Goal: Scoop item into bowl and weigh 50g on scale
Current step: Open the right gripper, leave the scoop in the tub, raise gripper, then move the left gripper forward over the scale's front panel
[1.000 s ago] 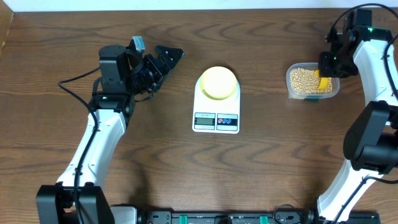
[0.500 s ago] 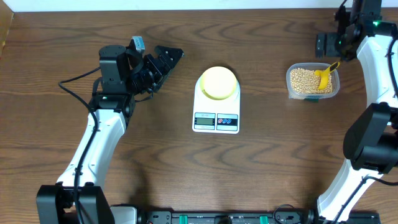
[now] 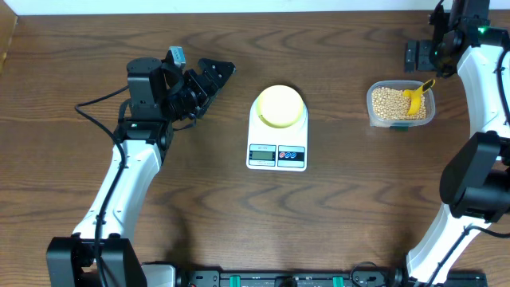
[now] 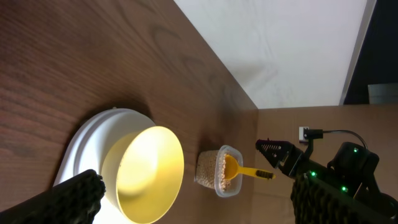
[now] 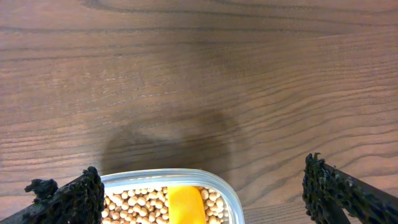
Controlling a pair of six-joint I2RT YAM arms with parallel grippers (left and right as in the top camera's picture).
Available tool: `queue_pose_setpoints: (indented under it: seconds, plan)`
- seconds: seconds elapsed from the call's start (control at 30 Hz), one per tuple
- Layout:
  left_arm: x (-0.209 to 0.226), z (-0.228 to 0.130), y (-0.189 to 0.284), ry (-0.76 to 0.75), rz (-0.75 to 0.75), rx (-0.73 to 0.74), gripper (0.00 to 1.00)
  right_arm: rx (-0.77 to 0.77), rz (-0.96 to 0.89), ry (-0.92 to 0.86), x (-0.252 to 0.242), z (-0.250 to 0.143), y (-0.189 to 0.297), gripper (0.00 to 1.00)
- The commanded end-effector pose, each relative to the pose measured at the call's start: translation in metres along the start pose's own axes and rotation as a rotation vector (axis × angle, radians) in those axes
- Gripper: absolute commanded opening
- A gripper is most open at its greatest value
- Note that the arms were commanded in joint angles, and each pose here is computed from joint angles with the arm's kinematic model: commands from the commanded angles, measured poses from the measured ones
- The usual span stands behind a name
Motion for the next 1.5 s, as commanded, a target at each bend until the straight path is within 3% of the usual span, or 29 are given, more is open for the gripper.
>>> queue_pose_setpoints:
  seconds: [0.0, 1.3, 1.47]
  plan:
    - [-0.009, 0.004, 0.003, -0.039, -0.015, -0.017, 0.98, -0.007, -0.005, 0.003, 0.002, 0.003, -0.001, 0.99]
    - [-0.009, 0.003, 0.003, 0.006, -0.017, -0.013, 0.98, -0.006, -0.005, 0.003, 0.002, 0.003, -0.001, 0.99]
    - [0.013, -0.015, 0.005, 0.066, 0.113, 0.086, 0.97, -0.007, -0.005, 0.003, 0.002, 0.003, -0.001, 0.99]
Point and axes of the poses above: each gripper's point midway between its finger pads, its own y axis back along the fingers, its own x axis along the line the jaws close on, z = x × y, the point moved 9 cm from there along y, back along the fingers, and after that the axes turned 1 degree about -y, right-handed, at the moved point
